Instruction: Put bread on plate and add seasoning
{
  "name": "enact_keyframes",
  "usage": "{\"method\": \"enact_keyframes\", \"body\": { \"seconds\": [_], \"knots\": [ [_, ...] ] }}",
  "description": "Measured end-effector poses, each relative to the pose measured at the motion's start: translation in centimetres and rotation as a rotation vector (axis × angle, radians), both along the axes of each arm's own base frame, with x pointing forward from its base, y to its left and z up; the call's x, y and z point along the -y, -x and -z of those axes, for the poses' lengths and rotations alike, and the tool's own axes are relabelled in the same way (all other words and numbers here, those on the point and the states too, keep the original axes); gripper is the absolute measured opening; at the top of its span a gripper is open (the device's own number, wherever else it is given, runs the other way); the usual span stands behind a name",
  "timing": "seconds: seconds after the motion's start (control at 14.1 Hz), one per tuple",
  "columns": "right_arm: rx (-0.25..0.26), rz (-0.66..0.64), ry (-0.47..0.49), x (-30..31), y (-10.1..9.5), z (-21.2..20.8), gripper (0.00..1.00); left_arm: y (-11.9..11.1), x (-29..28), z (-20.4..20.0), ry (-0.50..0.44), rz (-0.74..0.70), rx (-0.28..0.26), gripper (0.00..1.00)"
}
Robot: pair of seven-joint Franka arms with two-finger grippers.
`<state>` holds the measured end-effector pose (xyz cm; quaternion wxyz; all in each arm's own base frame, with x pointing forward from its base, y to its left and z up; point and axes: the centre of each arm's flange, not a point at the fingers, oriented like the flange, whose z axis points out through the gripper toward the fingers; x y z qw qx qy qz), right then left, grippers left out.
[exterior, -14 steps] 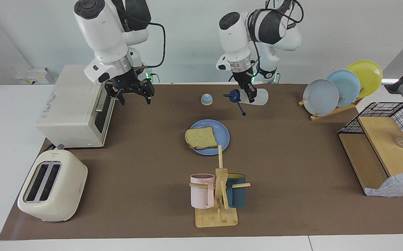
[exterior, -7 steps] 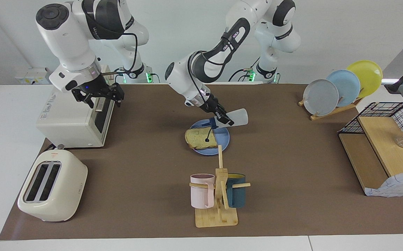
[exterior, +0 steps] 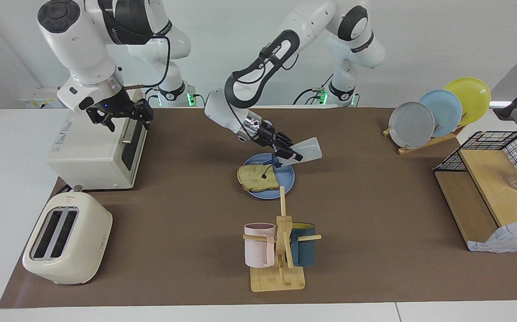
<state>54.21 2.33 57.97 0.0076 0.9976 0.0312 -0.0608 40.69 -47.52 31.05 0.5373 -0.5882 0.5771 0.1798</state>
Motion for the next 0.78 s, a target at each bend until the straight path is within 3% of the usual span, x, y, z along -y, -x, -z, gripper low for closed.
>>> {"method": "enact_keyframes", "body": {
  "seconds": [0.21,0.5,0.78],
  "knots": [
    [-0.002,0.002,0.000,0.2,0.4,-0.1,1.00,0.0,0.2,0.0,-0.130,0.038,0.094,0.41],
    [0.038,-0.032,0.008,0.6,0.0,-0.2,1.00,1.8,1.1,2.1,-0.230,0.083,0.116,0.41],
    [0.039,-0.040,0.005,1.8,0.0,-0.1,1.00,1.7,1.0,2.7,-0.248,0.089,0.123,0.41]
  ]
}}
